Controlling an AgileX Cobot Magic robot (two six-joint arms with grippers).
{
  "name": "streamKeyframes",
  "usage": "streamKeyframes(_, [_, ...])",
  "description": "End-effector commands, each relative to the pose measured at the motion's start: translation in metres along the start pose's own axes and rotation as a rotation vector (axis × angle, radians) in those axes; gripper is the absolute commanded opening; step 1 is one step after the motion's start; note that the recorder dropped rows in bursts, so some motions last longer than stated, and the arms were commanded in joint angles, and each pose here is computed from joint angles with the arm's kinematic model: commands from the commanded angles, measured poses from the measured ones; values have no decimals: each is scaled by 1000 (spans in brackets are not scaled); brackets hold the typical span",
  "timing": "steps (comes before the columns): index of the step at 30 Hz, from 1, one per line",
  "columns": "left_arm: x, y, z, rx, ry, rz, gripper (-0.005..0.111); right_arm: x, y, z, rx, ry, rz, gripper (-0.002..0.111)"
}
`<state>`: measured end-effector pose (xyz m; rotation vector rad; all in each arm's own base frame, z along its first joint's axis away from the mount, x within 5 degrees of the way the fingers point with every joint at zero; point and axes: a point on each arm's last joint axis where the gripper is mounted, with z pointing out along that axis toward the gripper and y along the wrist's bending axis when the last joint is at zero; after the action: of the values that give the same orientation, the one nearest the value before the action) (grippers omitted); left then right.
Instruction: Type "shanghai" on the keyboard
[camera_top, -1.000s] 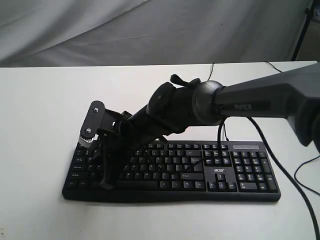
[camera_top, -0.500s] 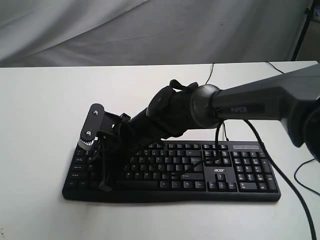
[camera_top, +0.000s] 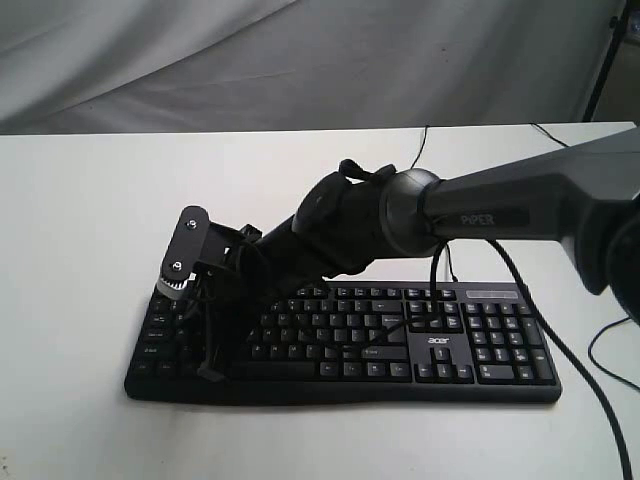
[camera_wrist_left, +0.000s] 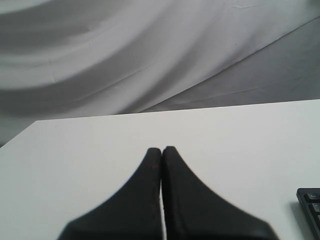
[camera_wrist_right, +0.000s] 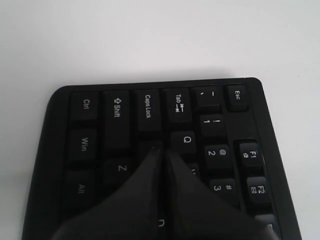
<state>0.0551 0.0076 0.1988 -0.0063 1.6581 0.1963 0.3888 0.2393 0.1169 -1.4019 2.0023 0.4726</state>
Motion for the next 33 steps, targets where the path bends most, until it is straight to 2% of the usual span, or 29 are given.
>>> streamKeyframes(1, [1,0,1,4,3,-3,1,-3,-1,-1,6,-12,-2,0])
streamKeyframes(33, [1,0,1,4,3,-3,1,-3,-1,-1,5,-8,-20,0])
